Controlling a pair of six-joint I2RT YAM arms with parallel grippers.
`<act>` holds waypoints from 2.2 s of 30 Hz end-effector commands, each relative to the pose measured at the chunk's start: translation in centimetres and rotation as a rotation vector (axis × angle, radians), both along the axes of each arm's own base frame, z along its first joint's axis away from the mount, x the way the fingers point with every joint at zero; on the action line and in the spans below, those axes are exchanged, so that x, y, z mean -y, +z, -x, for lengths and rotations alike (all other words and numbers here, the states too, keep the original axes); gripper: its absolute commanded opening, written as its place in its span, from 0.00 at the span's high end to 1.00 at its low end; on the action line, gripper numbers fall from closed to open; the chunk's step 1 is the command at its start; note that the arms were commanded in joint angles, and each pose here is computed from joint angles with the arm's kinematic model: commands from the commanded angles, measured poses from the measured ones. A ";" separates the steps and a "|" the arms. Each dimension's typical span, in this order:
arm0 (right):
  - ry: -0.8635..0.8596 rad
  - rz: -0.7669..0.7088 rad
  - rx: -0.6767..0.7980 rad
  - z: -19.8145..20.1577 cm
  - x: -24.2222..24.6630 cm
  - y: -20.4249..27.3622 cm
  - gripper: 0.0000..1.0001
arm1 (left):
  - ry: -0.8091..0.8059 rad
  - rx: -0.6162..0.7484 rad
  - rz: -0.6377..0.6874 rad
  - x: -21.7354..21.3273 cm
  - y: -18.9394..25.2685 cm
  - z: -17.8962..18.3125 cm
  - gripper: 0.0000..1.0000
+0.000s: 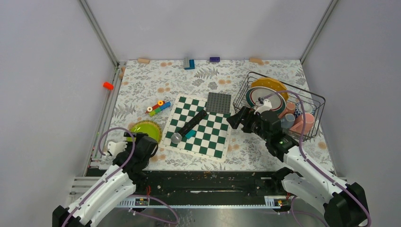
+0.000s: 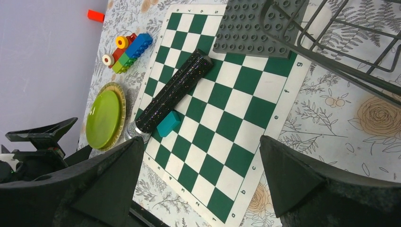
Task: Unload the mixed dishes from the dish rack
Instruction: Place the plate at the center of the board, then pick up the plate from the dish rack.
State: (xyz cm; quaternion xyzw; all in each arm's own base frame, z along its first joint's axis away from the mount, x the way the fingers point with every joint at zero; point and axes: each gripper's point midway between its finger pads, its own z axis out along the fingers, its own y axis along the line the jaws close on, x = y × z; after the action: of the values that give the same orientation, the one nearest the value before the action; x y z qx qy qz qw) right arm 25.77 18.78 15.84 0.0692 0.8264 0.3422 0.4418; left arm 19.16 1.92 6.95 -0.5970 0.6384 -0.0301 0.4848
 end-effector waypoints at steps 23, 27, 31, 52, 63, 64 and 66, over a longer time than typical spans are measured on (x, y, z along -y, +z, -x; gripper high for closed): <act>-0.114 0.092 0.178 -2.2 2.4 3.8 0.00 | -0.013 0.118 -0.057 -2.3 5.4 1.6 0.01; -0.102 0.125 0.287 -2.7 2.6 6.5 0.00 | -0.148 0.153 -0.113 -1.0 8.2 0.5 0.01; -0.028 0.204 0.432 -3.6 1.9 10.7 0.00 | -0.466 0.245 -0.179 3.9 10.8 -2.3 0.01; 0.706 1.330 0.658 -4.9 6.2 14.3 0.00 | -1.459 0.270 -0.281 21.2 11.7 -4.8 0.01; 0.903 1.385 0.303 -5.7 14.5 9.0 0.04 | -1.432 0.177 -0.328 20.9 10.3 -6.6 0.01; 0.884 1.386 0.280 -6.4 15.1 8.7 0.04 | -1.417 0.168 -0.333 20.7 10.2 -6.7 0.01; 0.865 1.387 0.260 -7.8 15.7 7.8 0.06 | -1.395 0.157 -0.343 20.3 10.0 -6.9 0.01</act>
State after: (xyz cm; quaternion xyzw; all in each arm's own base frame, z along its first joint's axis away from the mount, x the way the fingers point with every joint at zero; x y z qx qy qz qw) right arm 32.12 4.36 24.54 -0.5839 0.7375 -0.0978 0.3248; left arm 24.35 -18.67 14.11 0.0454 0.8521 -0.2840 0.4372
